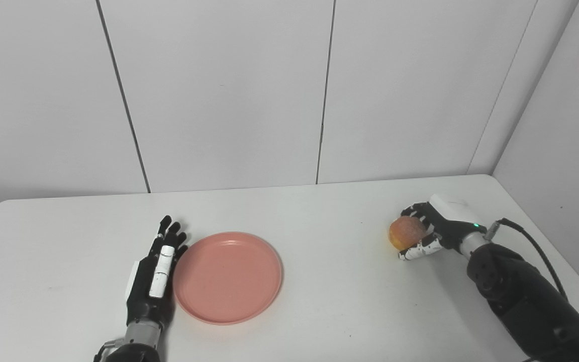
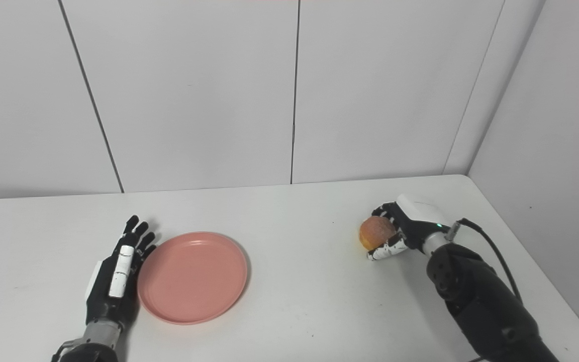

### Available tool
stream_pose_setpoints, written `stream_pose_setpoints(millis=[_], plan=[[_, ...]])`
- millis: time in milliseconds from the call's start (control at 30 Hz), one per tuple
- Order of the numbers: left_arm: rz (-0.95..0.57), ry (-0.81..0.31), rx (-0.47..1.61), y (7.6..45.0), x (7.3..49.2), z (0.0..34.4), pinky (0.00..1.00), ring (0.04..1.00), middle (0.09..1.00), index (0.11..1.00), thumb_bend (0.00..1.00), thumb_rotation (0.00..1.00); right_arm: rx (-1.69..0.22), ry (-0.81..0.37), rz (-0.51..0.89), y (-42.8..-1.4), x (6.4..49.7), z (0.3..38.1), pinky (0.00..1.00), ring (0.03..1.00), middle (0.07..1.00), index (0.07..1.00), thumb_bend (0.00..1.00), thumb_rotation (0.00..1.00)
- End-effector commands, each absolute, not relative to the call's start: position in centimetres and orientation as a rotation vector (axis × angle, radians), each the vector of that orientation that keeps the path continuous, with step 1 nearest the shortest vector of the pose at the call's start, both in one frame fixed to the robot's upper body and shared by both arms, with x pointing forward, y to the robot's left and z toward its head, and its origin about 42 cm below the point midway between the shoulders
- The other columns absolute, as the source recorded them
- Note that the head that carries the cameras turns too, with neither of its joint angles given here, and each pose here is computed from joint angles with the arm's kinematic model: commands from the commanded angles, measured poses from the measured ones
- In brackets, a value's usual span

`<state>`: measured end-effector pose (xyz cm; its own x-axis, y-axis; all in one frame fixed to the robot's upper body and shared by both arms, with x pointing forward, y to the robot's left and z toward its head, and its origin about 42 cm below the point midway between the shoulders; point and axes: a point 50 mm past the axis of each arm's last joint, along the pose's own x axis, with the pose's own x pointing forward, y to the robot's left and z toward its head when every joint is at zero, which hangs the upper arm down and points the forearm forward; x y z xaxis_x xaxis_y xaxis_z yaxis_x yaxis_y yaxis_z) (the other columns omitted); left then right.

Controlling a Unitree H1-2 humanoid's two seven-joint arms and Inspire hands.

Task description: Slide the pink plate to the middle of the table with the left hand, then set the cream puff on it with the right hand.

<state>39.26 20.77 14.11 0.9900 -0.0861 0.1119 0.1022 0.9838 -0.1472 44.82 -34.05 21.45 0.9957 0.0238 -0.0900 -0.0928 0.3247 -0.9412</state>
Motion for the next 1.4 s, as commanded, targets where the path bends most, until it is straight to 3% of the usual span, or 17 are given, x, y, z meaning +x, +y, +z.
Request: stream_pose_setpoints(millis=[0,33,200,700,967,1100,1367], plan=[[-0.101,-0.097,-0.148,20.9,39.2,13.9,0.94,0.951,0.979,0.966,0.89,0.81,-1.240,-0.036,0.042,-34.9,45.0,22.9,0.40,0.476,0.502,0.539,0.61,0.04],[-0.100,-0.097,-0.150,20.9,39.2,13.9,0.94,0.949,0.977,0.966,0.89,0.81,-1.234,-0.055,0.039,-34.9,45.0,22.8,0.34,0.402,0.452,0.523,0.56,0.02],[-0.099,-0.094,-0.149,20.9,39.3,13.8,0.94,0.945,0.970,0.967,0.89,0.81,-1.207,-0.113,0.032,-34.9,45.0,22.7,0.25,0.319,0.409,0.502,0.52,0.00],[-0.098,-0.089,-0.153,20.7,39.2,13.9,0.95,0.941,0.969,0.968,0.88,0.82,-1.208,-0.177,0.061,-33.6,44.6,24.6,0.34,0.406,0.457,0.502,0.52,0.00],[-0.115,-0.087,-0.166,20.1,39.0,13.8,0.96,0.948,0.983,0.972,0.85,0.82,-1.240,-0.363,0.105,-30.6,43.8,28.9,0.32,0.392,0.443,0.502,0.53,0.00],[-0.115,-0.084,-0.174,19.3,38.8,14.0,0.99,0.957,0.995,0.975,0.88,0.81,-1.221,-0.464,0.145,-28.9,43.1,30.8,0.37,0.429,0.478,0.489,0.53,0.00],[-0.120,-0.072,-0.196,17.5,38.1,13.8,1.00,0.953,0.996,0.971,0.82,0.79,-1.210,-0.641,0.231,-25.4,41.6,33.0,0.38,0.436,0.473,0.499,0.52,0.00]])
